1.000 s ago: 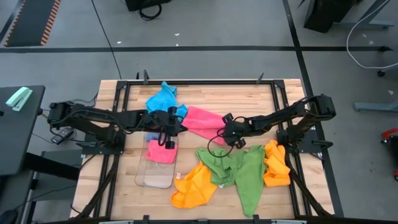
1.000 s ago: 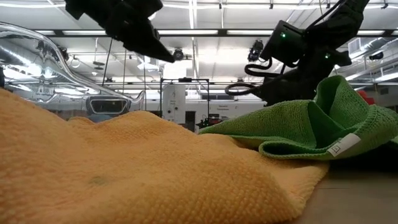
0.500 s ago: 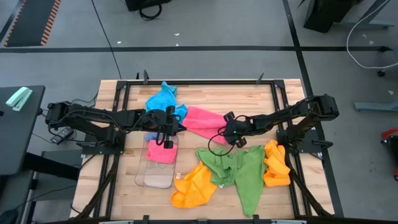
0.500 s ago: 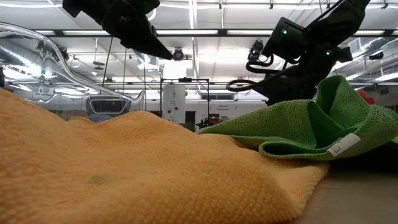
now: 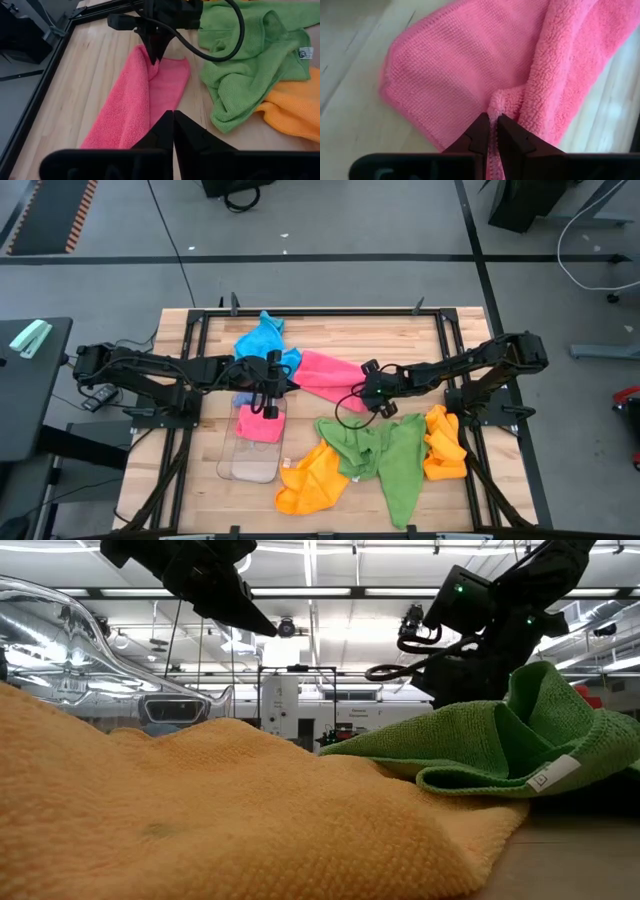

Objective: Fold microfiber towels
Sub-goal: Fold the pink microfiber cloth

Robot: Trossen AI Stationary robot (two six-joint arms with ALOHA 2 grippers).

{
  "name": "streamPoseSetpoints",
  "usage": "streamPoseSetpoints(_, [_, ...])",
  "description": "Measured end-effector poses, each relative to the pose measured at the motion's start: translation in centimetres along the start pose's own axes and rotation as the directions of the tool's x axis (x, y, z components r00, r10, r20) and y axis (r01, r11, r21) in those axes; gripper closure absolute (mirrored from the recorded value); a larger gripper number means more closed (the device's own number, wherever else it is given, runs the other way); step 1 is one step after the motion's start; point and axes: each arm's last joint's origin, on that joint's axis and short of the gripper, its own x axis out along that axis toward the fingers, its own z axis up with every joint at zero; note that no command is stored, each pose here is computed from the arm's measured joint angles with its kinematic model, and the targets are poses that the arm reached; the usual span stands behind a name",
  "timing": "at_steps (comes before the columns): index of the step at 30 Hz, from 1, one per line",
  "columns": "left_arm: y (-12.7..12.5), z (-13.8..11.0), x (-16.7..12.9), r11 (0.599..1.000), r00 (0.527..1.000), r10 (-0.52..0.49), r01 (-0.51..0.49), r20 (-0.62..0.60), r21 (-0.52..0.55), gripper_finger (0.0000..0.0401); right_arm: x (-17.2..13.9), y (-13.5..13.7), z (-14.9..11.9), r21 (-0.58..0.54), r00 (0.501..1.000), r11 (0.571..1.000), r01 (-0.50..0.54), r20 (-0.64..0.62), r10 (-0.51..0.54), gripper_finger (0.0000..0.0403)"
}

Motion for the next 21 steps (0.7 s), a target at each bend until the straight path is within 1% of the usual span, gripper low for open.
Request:
streamPoseSetpoints(4, [0.0,0.0,0.0,1.000,1.000,0.000,0.000,0.001,0.000,0.0374,0.0,0.0,0.0,0.023,1.000,1.000,-0.005,0.005,0.005,0.0362])
streamPoseSetpoints(13, [-0.4,0.1,0.0,1.000,1.000,-0.011,0.011,0.004,-0.002,0.0392,0.1,-0.3,-0.2,0.071,1.000,0.997,-0.005,0.003,0.005,0.0364])
streamPoseSetpoints(17, [-0.6,0.2,-0.1,1.000,1.000,-0.023,0.023,0.008,0.005,0.0384,0.8,0.0,-0.3,0.073,0.999,0.996,-0.048,-0.001,0.049,0.0392])
streamPoseSetpoints(21, [-0.6,0.2,-0.1,1.000,1.000,-0.018,0.018,0.010,0.003,0.0372,1.8,0.2,-0.3,0.085,0.998,0.995,-0.055,0.003,0.055,0.0395])
